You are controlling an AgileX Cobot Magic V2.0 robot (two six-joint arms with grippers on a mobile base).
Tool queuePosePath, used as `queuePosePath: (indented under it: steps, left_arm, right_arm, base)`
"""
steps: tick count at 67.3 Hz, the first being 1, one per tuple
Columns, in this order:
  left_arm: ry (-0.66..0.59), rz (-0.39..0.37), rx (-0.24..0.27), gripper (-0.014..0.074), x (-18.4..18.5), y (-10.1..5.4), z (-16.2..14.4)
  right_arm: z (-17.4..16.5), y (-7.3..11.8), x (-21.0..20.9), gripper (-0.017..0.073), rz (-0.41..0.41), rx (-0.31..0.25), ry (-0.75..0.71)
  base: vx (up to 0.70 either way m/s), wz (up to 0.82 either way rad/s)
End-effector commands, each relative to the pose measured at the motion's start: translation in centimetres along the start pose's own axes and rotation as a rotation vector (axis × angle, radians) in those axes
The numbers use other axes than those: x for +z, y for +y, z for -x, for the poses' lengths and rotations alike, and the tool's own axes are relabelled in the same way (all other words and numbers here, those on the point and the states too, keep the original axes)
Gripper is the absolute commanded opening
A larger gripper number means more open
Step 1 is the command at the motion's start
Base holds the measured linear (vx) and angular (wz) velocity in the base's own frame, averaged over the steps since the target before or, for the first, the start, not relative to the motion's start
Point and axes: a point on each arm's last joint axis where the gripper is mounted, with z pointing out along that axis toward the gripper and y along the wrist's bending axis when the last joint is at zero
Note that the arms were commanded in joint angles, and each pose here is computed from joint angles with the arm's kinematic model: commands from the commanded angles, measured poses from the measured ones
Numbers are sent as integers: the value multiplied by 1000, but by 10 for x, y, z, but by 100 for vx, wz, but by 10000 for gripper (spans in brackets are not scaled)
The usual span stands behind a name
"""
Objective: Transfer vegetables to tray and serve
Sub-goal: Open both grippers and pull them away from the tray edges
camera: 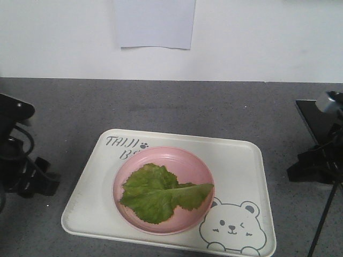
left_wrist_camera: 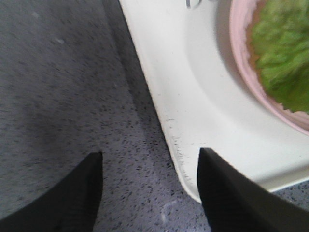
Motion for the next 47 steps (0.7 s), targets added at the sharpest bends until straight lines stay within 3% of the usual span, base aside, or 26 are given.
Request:
queuePosePath:
  steps: [1,9,20,29,47]
  left_arm:
    - [-124,32,-8,426,-31,0,4]
    - [-178,66,-28,426,-43,2,-5]
    - [-219,83,-95,426,-40,5,-25]
    - [-261,79,-151,426,-40,3,-44]
    - [-379,82,-151,426,-49,0,-64]
  right_arm:
    - [0,22,-24,276,-24,-87,-88]
    - [-9,39,-33,276,-140,-179,-88]
    - [-24,53,-49,276,-307,-230,-128]
    - [-42,53,-57,276,-357,-225,-219]
    - [-78,48,-54,276,-382,-260,-389]
  base:
    - [0,0]
    - [0,0]
    - [0,0]
    - [0,0]
    - [0,0]
